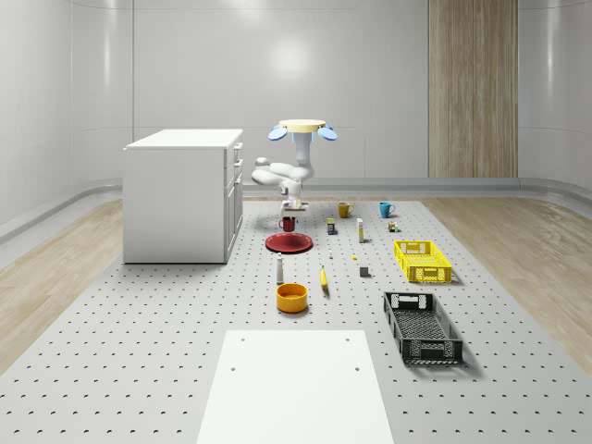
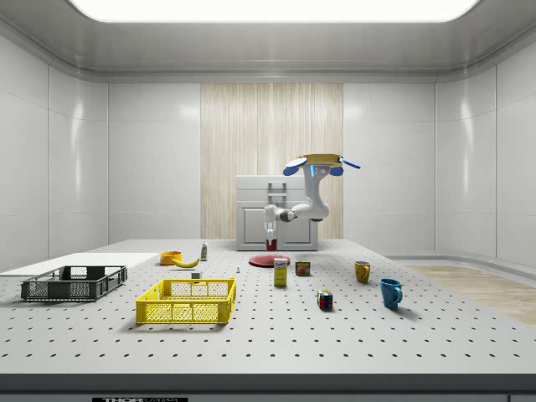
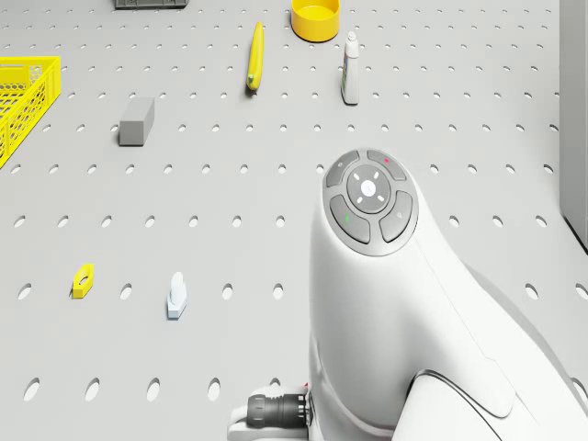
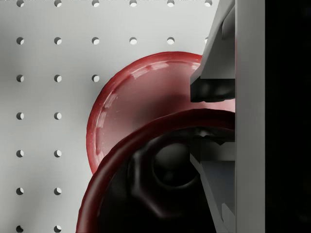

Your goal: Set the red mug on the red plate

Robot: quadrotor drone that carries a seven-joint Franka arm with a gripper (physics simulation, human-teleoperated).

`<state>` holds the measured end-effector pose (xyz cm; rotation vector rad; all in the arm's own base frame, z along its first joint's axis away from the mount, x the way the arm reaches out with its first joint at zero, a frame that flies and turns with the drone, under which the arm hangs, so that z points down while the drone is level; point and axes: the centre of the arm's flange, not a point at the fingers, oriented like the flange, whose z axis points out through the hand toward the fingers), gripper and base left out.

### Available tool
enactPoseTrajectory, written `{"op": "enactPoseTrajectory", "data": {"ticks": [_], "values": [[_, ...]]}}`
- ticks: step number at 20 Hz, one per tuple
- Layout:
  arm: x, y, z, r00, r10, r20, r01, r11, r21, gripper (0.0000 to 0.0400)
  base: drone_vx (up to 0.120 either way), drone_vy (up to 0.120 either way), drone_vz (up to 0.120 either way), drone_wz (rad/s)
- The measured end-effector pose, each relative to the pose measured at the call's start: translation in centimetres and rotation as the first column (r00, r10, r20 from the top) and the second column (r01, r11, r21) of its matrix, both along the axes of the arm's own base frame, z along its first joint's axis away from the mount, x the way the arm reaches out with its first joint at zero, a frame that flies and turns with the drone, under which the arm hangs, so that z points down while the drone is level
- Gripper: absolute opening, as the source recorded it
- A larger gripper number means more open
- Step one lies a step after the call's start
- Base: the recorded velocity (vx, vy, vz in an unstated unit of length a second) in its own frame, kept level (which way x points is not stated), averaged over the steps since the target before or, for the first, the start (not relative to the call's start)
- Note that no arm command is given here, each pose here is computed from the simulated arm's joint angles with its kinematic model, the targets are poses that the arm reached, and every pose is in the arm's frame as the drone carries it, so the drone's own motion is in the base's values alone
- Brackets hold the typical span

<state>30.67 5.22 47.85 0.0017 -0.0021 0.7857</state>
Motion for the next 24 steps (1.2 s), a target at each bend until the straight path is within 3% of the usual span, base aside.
{"op": "enactPoseTrajectory", "data": {"ticks": [14,15,17,19,24], "values": [[0.0,-1.1,4.2,1.0,0.0,0.0,0.0,1.0,0.0,0.0099,0.0,0.0,0.0,0.0],[0.0,-1.2,4.5,1.0,0.0,0.0,0.0,1.0,0.0,0.0123,0.0,0.0,0.0,0.0],[0.0,-1.2,4.9,1.0,0.0,0.0001,0.0,1.0,0.0,0.0232,0.0,0.0,0.0,0.0],[0.0,-1.2,4.9,1.0,0.0,0.0001,0.0,1.0,0.0,0.0298,0.0,0.0,0.0,0.0],[0.0,-1.2,3.7,1.0,0.0,0.0,0.0,1.0,-0.001,0.0371,0.0,0.0,0.0,0.0]]}}
